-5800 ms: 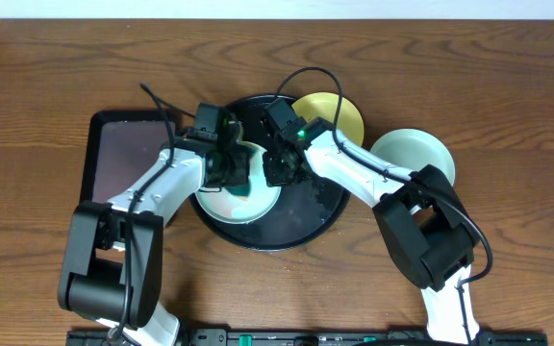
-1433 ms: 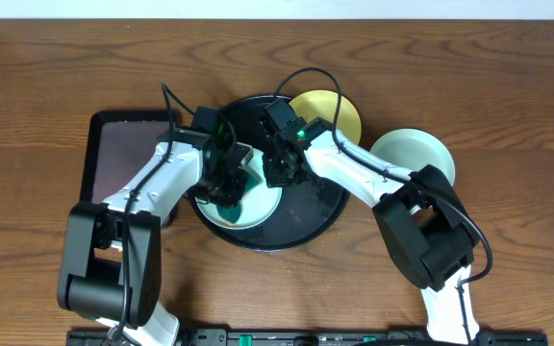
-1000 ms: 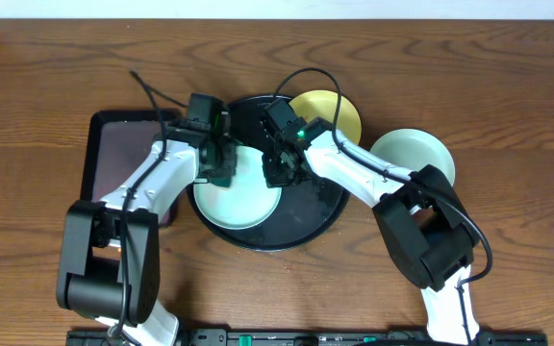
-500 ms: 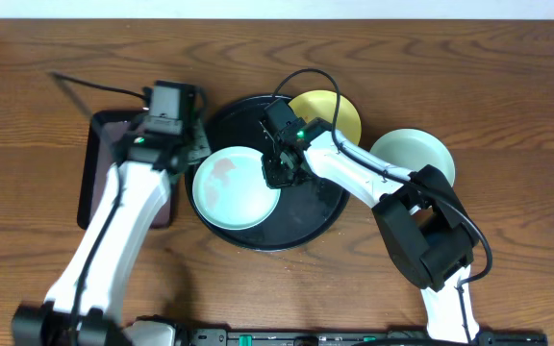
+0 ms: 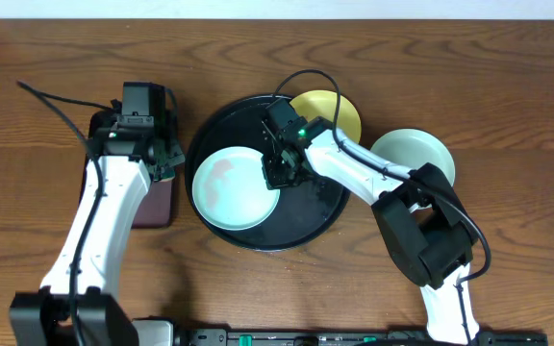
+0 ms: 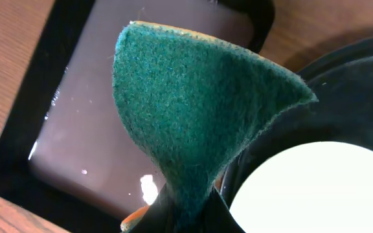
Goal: Clean dirty plates on tray and stack at the side
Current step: 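Lift the sponge in the left gripper back toward the left dark tray, then lift the mint plate off the black tray with the right gripper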
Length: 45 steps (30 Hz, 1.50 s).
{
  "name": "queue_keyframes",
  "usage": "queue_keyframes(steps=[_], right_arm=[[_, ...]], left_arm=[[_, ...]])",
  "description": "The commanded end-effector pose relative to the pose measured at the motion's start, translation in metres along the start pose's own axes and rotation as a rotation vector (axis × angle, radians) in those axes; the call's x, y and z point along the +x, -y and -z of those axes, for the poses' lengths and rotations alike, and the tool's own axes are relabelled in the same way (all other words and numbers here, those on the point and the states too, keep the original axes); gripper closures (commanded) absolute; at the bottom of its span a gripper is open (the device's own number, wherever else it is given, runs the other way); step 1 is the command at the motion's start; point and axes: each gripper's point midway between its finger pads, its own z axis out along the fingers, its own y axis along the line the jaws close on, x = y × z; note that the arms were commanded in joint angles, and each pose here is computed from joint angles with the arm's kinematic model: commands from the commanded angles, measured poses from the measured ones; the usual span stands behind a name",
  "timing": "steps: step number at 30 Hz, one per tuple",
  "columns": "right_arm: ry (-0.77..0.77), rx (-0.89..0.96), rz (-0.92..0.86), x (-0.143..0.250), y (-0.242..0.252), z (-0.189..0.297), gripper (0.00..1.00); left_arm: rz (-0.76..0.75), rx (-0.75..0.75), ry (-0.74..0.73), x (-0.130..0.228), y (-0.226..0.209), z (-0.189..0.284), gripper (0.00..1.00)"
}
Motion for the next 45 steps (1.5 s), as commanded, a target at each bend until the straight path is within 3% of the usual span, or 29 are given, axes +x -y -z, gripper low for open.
queue_keyframes(steps=[1,6,20,32,38,42,45], right_arm=[[0.017,-0.052,0.072,-0.004,-0.017,0.018,0.99],[0.134,0.04,0.191,-0.011,-0.023,0.065,0.99],[0.614,0.792,0.368,-0.016,-0.011,0.209,0.99],[1.03,1.268,0.345,0.006,-0.04,0.312,0.99],[1.085,1.265,0.321,0.011,-0.046,0.322,0.99],[1.03,1.175,0.321,0.007,-0.042,0.307,0.99],[0.908,1.02,0.312,0.003,-0.033,0.275,0.99]], left_arm=[[0.004,-0.031,-0.008,-0.001,-0.004,-0.005,0.93],[0.0,-0.031,-0.008,-0.001,-0.004,-0.007,0.93],[0.005,-0.022,0.011,-0.006,-0.002,-0.007,0.92],[0.006,-0.019,0.009,-0.005,-0.001,-0.007,0.93],[0.006,-0.019,0.009,-0.005,-0.001,-0.007,0.93],[0.005,-0.019,0.009,-0.005,-0.001,-0.007,0.92],[0.006,-0.019,0.009,-0.005,-0.001,-0.007,0.93]])
